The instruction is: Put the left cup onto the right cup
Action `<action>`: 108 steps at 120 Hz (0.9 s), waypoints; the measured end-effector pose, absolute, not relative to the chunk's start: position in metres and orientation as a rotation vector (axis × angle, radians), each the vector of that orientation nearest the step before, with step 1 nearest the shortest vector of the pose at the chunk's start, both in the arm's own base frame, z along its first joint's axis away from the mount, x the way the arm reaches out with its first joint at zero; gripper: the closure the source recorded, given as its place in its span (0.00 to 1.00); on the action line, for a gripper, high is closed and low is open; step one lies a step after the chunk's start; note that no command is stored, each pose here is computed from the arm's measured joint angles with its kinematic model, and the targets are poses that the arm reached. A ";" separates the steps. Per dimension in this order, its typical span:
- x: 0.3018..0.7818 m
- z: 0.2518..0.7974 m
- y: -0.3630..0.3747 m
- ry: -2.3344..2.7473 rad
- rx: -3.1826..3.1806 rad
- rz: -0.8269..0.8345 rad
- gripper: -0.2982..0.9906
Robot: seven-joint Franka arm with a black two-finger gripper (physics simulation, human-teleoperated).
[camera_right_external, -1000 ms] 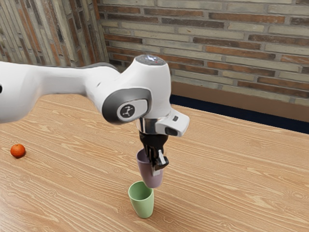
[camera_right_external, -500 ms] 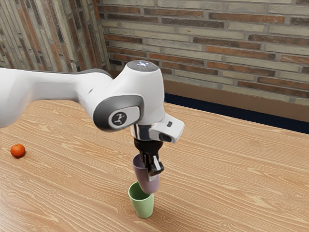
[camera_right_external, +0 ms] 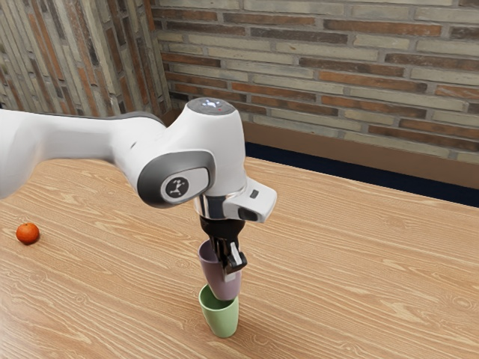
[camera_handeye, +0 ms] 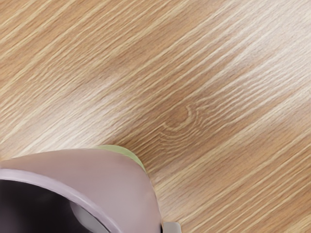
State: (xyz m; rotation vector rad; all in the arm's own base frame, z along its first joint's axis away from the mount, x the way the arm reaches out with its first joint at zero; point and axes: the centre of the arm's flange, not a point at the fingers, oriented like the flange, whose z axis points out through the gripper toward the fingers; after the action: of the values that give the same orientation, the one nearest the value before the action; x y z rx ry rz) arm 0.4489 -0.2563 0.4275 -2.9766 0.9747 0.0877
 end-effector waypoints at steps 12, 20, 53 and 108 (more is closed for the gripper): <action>0.448 0.425 -0.254 0.970 -2.978 0.095 0.84; 0.448 0.423 -0.252 0.960 -2.983 0.103 0.84; 0.452 0.417 -0.245 0.933 -3.000 0.121 0.84; 0.453 0.402 -0.245 0.933 -3.002 0.135 0.84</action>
State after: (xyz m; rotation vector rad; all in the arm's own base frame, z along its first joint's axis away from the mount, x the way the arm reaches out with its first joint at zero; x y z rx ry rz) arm 0.4530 -0.2453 0.4017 -3.0019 0.9326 0.1350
